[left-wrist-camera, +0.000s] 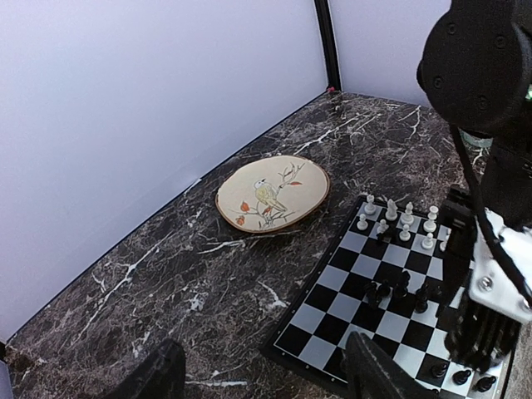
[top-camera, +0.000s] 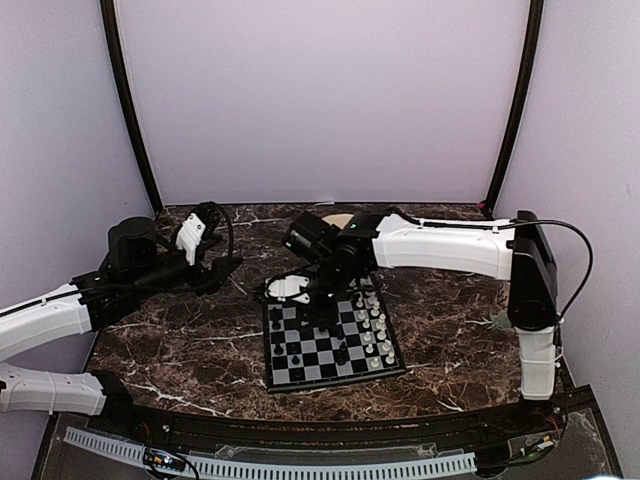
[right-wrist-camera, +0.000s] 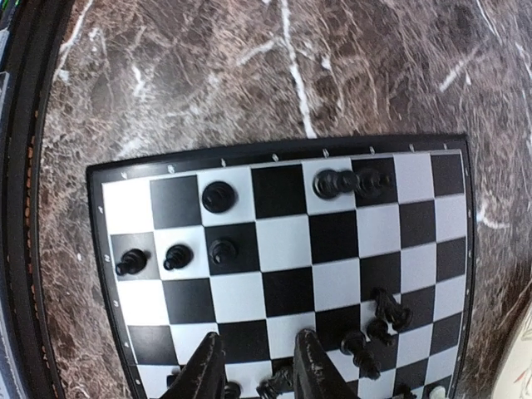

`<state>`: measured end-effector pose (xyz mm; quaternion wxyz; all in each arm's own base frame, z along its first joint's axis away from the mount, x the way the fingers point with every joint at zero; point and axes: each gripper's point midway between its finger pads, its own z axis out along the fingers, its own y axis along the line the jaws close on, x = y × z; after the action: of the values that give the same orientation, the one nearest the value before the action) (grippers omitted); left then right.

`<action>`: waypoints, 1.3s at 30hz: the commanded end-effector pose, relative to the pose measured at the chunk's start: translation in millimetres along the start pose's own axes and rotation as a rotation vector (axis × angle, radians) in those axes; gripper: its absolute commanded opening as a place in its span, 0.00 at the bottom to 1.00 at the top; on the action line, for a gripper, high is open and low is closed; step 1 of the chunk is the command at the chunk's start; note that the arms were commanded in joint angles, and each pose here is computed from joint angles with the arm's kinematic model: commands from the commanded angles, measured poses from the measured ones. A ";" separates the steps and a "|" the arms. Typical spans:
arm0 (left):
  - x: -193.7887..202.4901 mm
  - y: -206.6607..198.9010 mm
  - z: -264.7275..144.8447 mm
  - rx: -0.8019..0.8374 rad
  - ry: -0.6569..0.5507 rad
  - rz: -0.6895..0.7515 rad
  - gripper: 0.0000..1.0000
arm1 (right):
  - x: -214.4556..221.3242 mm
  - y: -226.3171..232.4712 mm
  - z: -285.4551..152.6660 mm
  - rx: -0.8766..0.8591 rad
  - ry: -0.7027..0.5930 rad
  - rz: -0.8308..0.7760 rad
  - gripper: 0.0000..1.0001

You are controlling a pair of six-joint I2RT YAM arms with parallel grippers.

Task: Set up the chess pieces on the board
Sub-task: Pick up the king from the chessboard.

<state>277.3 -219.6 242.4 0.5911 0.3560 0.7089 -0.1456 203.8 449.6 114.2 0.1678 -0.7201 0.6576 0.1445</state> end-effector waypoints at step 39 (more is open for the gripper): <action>-5.7 -1.8 2.8 0.026 -0.006 0.008 0.67 | 40.4 -69.4 5.9 0.036 -0.003 0.222 0.09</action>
<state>276.7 -223.8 236.1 0.5817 0.3643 0.7110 -0.1526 277.7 413.0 69.9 0.1476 -0.6416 0.7421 0.1258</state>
